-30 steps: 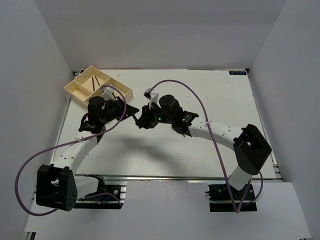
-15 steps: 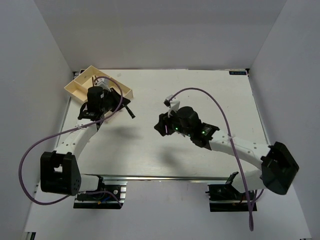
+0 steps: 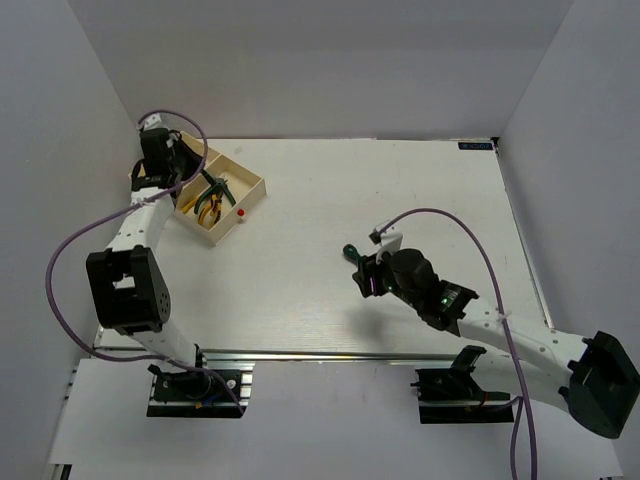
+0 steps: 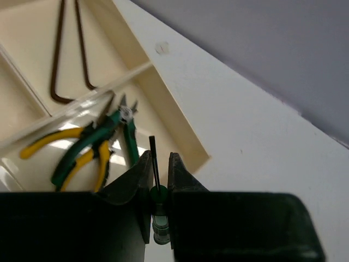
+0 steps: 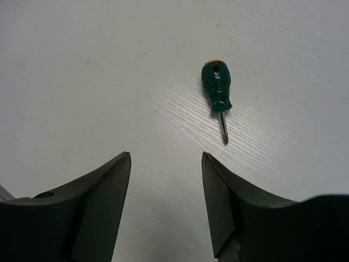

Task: Sort the tools into containers

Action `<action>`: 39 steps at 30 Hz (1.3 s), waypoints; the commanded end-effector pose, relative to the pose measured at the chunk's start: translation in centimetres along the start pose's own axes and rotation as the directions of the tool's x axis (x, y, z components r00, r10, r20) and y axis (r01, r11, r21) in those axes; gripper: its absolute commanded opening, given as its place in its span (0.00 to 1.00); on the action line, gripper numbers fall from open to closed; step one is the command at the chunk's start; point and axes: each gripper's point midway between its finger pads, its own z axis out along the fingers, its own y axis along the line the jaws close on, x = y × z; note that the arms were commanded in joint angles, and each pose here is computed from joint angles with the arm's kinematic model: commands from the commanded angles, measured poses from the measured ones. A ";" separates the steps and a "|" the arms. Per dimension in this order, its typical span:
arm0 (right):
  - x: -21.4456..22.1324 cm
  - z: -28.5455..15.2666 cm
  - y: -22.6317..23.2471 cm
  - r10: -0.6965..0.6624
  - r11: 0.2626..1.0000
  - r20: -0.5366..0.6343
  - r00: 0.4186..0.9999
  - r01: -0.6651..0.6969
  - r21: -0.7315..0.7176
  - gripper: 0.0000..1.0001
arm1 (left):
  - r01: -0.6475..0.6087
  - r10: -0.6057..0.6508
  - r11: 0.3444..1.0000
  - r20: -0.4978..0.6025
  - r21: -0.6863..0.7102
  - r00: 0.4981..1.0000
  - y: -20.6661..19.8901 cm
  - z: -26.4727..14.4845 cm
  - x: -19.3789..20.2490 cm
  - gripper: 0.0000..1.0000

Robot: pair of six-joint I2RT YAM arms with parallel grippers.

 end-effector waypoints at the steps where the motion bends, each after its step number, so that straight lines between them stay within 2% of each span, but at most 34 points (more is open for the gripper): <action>1: -0.6 -0.8 -1.4 0.002 0.998 0.046 0.999 -0.005 0.058 0.61 | -0.043 0.053 0.994 0.090 -0.105 0.995 2.3 0.5 -4.8 0.00; 4: -0.1 -1.2 -1.6 0.005 0.998 0.047 0.999 -0.008 0.064 0.61 | -0.037 0.063 0.982 0.135 -0.186 0.989 4.7 1.1 -7.6 0.00; 8: 0.3 -1.6 -2.3 0.007 0.995 0.045 0.999 -0.011 0.094 0.61 | -0.016 0.054 0.963 0.134 -0.269 0.990 8.7 2.7 -8.5 0.00; 19: 2.4 -1.5 -2.9 0.014 0.993 -0.007 1.000 -0.014 0.115 0.62 | 0.025 0.033 0.918 0.141 -0.395 0.989 16.1 5.5 -8.3 0.00; 33: 3.3 -1.3 -2.9 0.030 0.993 -0.029 0.999 -0.027 0.118 0.63 | 0.047 0.017 0.924 0.162 -0.380 0.987 18.0 7.6 -8.4 0.00; 39: 3.0 -1.2 -2.8 0.033 0.993 -0.026 0.999 -0.030 0.112 0.63 | 0.047 -0.024 0.922 0.063 -0.384 0.998 18.8 8.9 -5.8 0.03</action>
